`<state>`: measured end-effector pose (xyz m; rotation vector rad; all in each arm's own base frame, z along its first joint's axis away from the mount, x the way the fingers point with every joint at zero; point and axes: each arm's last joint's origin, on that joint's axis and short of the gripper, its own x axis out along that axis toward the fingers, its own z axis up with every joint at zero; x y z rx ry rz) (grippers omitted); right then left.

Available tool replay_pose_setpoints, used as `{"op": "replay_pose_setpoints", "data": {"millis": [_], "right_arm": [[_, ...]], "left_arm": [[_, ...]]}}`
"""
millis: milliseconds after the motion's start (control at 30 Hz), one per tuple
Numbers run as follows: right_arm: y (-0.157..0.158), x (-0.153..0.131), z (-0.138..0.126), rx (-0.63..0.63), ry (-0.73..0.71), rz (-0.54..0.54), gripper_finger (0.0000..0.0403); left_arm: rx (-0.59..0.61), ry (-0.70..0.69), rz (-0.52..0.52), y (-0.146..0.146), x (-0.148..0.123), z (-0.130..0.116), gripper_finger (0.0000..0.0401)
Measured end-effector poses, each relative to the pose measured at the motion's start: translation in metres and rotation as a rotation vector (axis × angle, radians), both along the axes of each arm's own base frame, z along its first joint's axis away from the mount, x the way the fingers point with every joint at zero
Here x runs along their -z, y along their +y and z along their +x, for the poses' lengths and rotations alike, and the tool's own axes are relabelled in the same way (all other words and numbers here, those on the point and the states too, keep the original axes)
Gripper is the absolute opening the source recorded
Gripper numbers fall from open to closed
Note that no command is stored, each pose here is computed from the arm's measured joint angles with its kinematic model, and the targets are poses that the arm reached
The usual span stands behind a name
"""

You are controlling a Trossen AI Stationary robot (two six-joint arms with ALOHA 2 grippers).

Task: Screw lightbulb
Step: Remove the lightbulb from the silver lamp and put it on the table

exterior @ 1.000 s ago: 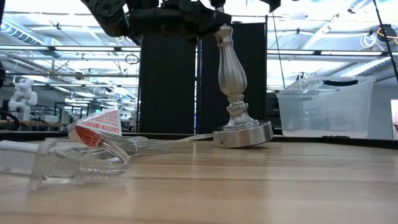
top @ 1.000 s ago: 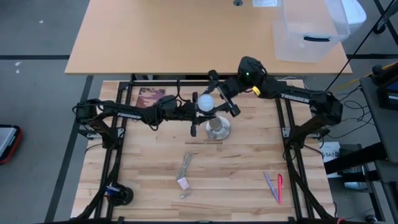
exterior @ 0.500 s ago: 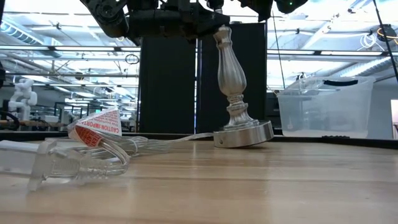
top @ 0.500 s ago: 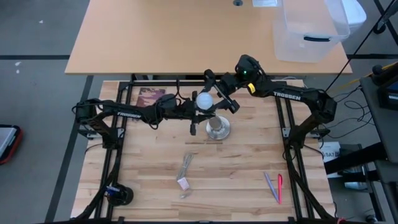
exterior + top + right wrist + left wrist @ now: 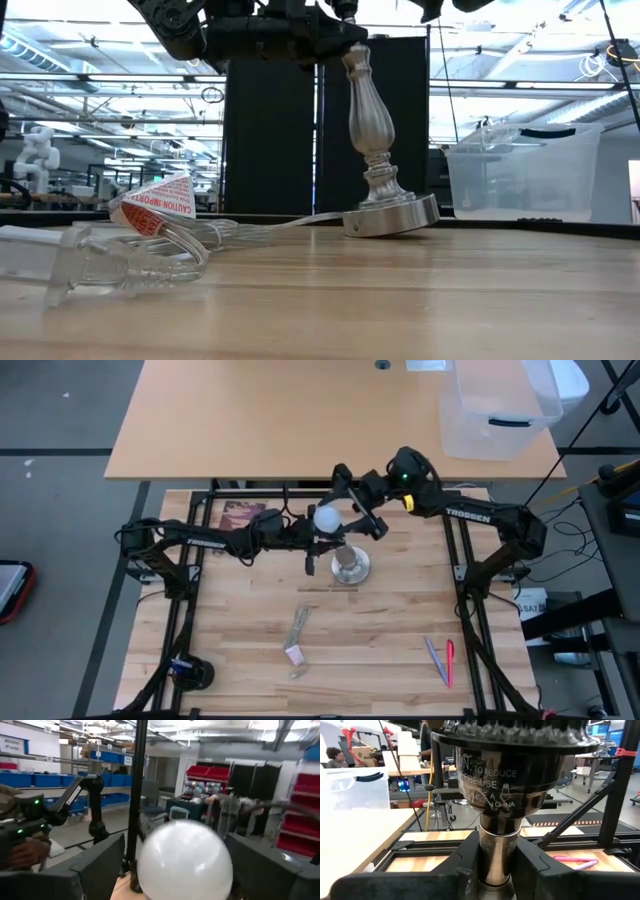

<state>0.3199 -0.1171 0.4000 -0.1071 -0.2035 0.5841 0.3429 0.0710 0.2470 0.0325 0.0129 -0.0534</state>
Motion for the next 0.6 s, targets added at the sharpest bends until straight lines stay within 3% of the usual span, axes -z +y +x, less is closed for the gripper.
{"op": "replay_pose_setpoints", "data": {"millis": [233,433,600], "right_arm": [[0.012,-0.029,-0.029,0.077,-0.078,-0.040,0.0355],[0.032,-0.044,-0.052,0.389,-0.077,-0.115,0.0355],[0.052,-0.046,-0.058,0.617,-0.013,-0.111,0.0354]], "left_arm": [[-0.033,0.011,-0.029,0.001,0.001,0.000,0.0075],[-0.061,0.011,-0.033,0.003,0.001,0.000,0.0075],[-0.117,0.011,-0.040,0.005,0.001,0.000,0.0075]]}}
